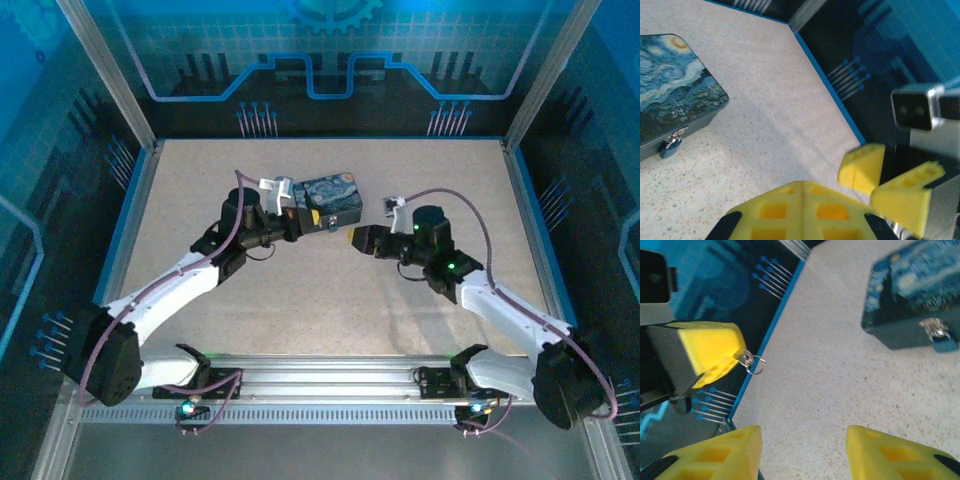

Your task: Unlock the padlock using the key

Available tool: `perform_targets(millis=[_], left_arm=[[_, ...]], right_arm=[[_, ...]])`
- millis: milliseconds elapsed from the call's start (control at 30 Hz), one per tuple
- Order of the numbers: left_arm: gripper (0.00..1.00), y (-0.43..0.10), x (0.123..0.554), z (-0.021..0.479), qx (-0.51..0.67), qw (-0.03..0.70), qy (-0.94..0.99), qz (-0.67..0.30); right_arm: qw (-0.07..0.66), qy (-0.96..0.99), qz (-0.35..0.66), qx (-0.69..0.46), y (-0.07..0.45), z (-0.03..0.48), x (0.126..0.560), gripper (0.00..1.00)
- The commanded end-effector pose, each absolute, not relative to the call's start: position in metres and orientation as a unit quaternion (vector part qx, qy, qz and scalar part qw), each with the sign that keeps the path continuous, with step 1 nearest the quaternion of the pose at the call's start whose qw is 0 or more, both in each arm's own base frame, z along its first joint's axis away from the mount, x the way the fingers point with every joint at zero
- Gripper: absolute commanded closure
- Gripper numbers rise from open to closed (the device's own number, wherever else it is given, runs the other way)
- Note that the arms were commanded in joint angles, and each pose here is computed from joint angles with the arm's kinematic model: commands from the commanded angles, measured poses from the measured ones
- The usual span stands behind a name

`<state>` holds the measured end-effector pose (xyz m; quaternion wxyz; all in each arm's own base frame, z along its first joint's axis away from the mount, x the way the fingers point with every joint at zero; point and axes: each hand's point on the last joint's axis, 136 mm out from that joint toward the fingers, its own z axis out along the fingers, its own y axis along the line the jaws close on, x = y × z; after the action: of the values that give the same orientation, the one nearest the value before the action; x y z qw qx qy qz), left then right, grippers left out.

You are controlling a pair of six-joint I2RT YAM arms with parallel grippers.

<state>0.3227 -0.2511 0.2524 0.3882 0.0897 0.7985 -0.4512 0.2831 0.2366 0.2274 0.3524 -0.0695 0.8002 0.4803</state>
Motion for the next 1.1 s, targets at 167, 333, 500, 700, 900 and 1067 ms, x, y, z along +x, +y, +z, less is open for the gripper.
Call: perform_targets(millis=[167,333,500,700,900,1067], left_arm=[[1.00,-0.259,0.270,0.295,0.237,0.370,0.764,-0.472],[1.00,-0.262,0.260,0.309,0.263,0.365,0.750,-0.484],[1.00,-0.264,0.258,0.313,0.269,0.365,0.743,-0.492],[1.00,-0.265,0.257,0.313,0.271,0.361,0.741,-0.497],[1.00,-0.266,0.256,0.312,0.272,0.361,0.738,-0.500],[1.00,-0.266,0.256,0.311,0.273,0.362,0.738,-0.500]], right_arm=[[0.334,0.693,0.569,-0.291,0.260,0.284,0.235,0.45],[0.329,0.674,0.578,-0.322,0.273,0.293,0.229,0.44],[0.314,0.672,0.582,-0.334,0.289,0.292,0.229,0.46],[0.313,0.669,0.582,-0.339,0.299,0.294,0.233,0.49],[0.310,0.667,0.583,-0.344,0.308,0.297,0.234,0.52],[0.307,0.669,0.583,-0.343,0.313,0.295,0.236,0.55]])
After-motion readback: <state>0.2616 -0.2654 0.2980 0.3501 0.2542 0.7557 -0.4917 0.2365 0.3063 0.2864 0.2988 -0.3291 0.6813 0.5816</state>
